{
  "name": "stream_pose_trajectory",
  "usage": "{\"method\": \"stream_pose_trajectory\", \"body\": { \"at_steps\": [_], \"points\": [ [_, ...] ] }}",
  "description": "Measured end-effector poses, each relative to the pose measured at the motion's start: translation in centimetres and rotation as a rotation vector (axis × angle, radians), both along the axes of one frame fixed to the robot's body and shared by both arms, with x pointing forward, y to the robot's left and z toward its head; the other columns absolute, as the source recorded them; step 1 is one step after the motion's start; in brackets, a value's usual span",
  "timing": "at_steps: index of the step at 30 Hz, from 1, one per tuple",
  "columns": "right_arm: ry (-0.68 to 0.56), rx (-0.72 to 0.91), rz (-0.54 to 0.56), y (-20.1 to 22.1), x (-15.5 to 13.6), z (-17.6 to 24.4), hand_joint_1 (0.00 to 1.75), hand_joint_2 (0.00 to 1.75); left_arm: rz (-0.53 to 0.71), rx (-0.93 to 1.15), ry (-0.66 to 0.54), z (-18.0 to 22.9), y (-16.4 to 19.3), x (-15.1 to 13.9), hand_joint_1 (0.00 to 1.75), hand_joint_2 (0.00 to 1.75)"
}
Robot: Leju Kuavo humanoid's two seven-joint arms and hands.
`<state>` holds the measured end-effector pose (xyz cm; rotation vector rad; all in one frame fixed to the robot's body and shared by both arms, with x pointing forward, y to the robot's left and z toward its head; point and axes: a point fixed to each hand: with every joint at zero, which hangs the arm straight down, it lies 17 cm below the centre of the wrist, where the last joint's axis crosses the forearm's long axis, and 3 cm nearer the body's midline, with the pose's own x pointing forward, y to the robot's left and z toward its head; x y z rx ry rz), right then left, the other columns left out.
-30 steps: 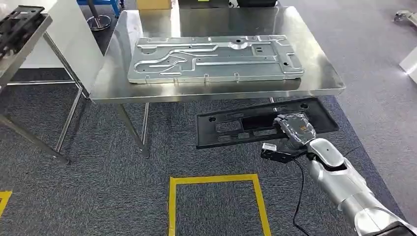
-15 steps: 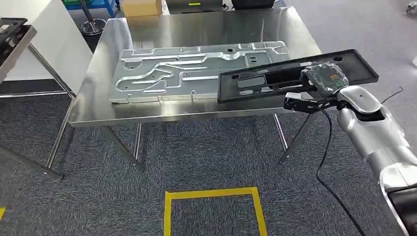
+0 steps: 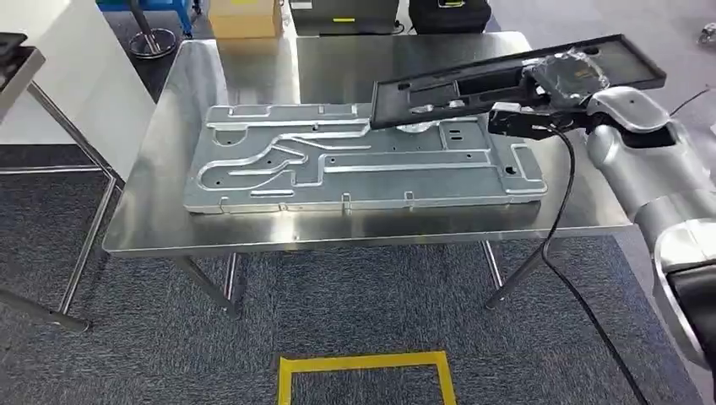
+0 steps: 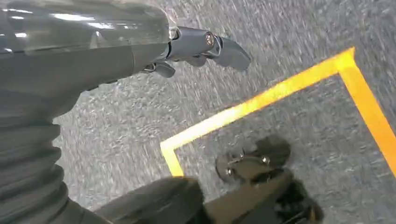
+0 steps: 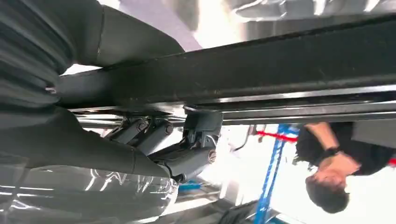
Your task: Take the parts from the cabinet and place them on the table.
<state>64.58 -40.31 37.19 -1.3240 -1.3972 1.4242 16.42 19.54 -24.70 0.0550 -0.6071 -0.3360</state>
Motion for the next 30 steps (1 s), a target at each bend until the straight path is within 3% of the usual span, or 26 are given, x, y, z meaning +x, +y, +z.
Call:
{"method": "stream_pose_trajectory", "body": {
  "at_steps": [9,14,20,30],
  "points": [
    [-0.039,0.123,0.052,0.4,-1.3,-2.1,1.75,1.75,0.298,-0.170,0.043,0.1,0.5,0.3,0.00,1.75],
    [0.045,0.113,0.081,1.2,-4.5,-12.1,1.75,1.75,0.399,-0.231,0.058,0.2,0.5,0.5,0.00,1.75],
    [0.177,0.043,0.108,4.5,-11.0,-25.2,1.75,1.75,0.444,-0.252,0.096,0.0,0.5,0.1,0.00,1.75],
    [0.204,0.072,0.148,7.7,-10.0,-26.2,1.75,1.75,0.476,-0.233,0.094,-0.1,1.1,0.3,0.00,1.75]
  ]
}}
